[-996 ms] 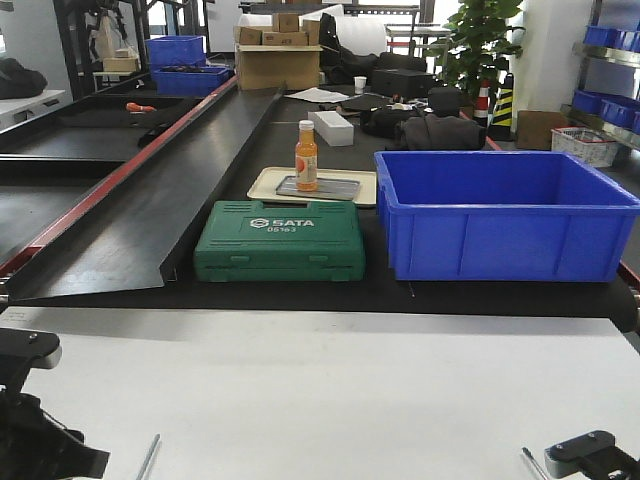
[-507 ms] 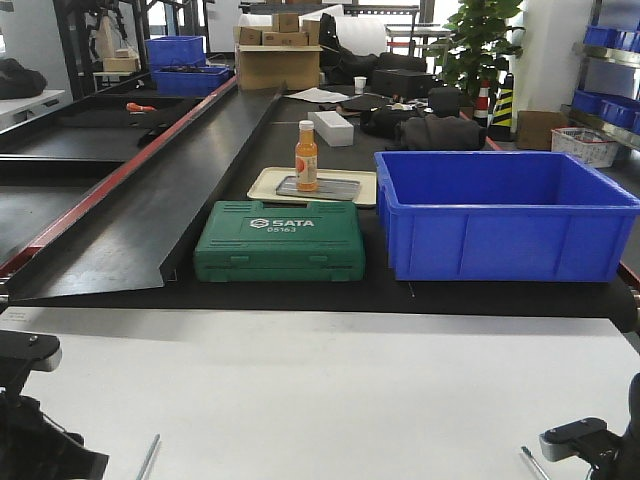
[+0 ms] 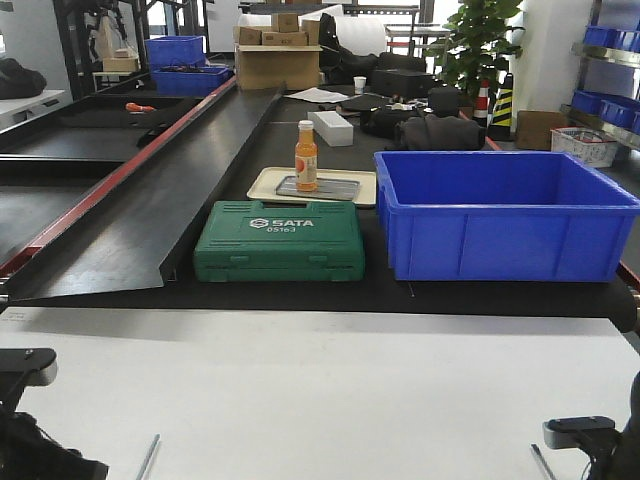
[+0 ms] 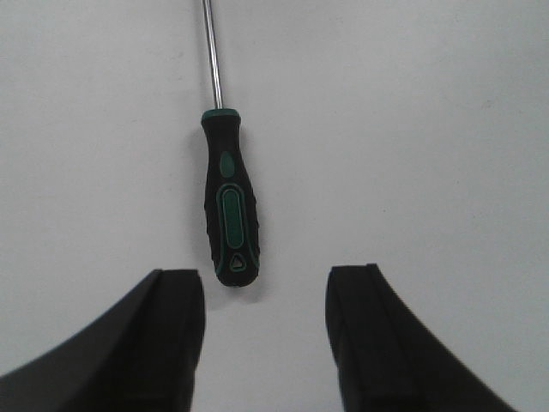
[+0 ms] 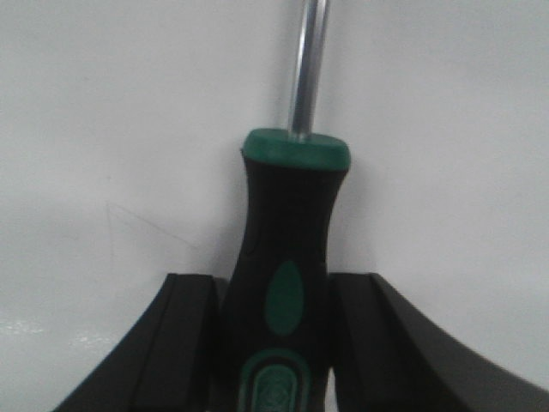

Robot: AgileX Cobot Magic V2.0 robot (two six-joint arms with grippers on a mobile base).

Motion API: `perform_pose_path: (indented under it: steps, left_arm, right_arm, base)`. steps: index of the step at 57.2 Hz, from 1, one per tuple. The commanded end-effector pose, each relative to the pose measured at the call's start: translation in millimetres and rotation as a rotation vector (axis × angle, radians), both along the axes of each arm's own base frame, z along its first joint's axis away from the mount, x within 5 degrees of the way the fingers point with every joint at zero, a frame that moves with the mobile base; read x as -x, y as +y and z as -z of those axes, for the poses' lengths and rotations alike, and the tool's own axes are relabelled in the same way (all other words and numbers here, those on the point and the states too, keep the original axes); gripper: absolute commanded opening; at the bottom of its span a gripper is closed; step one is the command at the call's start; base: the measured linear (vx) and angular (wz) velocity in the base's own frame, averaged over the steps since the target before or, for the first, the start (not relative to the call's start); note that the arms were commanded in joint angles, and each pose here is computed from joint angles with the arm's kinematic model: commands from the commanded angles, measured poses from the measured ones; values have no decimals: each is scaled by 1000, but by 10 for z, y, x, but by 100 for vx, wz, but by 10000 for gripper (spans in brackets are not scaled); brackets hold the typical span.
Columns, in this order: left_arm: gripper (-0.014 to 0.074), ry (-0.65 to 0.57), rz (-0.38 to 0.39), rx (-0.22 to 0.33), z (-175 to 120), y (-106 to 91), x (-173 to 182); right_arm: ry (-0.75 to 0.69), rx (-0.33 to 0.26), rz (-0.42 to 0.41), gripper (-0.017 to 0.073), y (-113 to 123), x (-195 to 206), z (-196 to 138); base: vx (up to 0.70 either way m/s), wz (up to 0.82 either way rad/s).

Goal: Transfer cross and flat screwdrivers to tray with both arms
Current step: 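Lower the left gripper onto the cross-head screwdriver handle and close, then lift both held screwdrivers upright off the table with both grippers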

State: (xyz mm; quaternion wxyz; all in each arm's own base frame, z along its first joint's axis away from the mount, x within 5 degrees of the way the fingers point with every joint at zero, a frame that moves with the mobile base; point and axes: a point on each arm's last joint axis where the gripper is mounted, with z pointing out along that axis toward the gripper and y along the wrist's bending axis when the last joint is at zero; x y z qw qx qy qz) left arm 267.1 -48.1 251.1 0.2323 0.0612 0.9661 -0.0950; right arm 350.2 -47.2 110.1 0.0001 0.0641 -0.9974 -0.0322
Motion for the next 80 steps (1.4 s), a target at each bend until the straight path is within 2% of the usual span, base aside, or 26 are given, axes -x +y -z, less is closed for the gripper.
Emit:
perform_pose_path:
  steps: [1,6,12,22,39,54,63,74,80]
  left_arm:
    - [468,-86,-33,34,-156,-7,-50]
    - [468,-79,-39,32,-99,-12,-119]
    - [468,-5,-38,22,99,-27,-222]
    - [468,71,-27,-24,451,-42,-527]
    - [468,158,-1,-26,660,-143,-988]
    - [466,303,-12,-29,987,-158,-1019]
    - [456,344,3,-38,1136,-214,-1016]
    - [416,375,24,-48,1287,-307,-1008]
    - [360,398,46,-69,1353,-338,-990]
  right_arm:
    - [-43,-56,64,-10,41,-35,-87]
    - [-52,-77,87,-10,60,-45,-90]
    - [-55,-93,101,-10,73,-51,-92]
    - [-57,-102,109,-10,81,-53,-94]
    - [-57,-102,107,-9,81,-53,-94]
    - [-65,-100,108,-9,78,-60,-94]
    - [-71,-99,109,-9,77,-66,-94]
    - [-70,-99,109,-9,77,-65,-94]
    - [-67,-101,110,-9,79,-62,-94]
  base:
    - [0,0]
    - [0,0]
    - [0,0]
    - [0,0]
    - [0,0]
    - [0,0]
    - [0,0]
    - [0,0]
    - [0,0]
